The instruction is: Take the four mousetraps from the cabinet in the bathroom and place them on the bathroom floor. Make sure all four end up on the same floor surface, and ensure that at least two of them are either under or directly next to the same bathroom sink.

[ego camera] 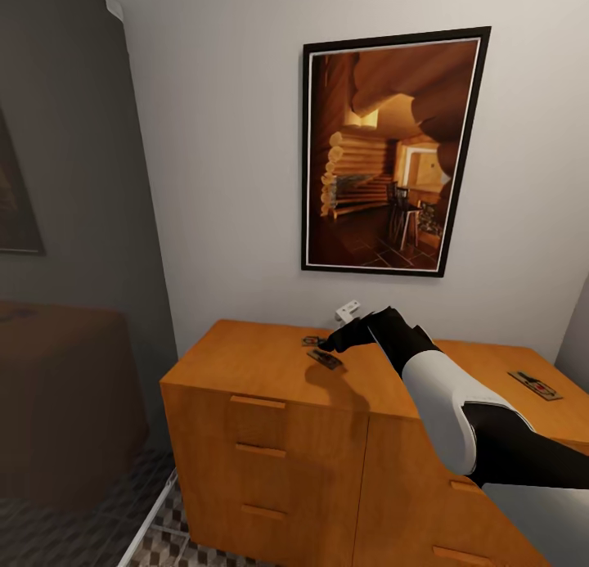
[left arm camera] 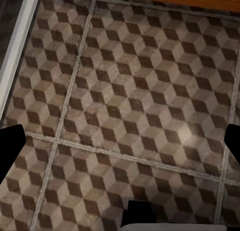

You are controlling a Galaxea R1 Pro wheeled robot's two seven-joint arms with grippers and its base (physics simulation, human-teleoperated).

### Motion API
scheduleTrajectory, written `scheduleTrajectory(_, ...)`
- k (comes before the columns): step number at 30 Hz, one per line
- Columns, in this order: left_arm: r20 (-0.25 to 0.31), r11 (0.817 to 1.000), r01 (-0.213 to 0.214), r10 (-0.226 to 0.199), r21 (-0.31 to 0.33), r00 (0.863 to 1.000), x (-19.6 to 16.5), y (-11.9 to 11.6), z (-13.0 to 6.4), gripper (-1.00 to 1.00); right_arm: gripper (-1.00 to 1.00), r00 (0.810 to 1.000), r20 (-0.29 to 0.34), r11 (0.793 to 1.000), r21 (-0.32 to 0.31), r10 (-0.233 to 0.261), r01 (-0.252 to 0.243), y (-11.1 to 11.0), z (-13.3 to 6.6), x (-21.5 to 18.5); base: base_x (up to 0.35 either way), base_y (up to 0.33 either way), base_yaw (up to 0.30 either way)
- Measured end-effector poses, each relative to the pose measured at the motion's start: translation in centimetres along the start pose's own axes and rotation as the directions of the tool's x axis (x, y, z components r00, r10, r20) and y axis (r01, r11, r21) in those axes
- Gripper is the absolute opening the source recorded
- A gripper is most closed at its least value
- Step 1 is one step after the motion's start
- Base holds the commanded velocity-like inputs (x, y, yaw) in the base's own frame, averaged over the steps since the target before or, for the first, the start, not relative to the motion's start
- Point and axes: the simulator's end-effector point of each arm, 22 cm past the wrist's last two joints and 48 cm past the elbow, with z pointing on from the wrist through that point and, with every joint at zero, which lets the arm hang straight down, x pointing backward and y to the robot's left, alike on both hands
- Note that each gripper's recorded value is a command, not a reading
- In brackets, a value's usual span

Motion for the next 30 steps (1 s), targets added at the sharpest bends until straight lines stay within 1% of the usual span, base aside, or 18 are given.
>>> scheduleTrajectory(30,-0.042,1.000,-0.004,0.004,0.000,0.999,1.7,0.0,0.0,1.00,1.00,0.999,-0.031,0.999,-0.029,0.017,-0.018,0.3,2.1,2.0,0.000,0.000,0.000)
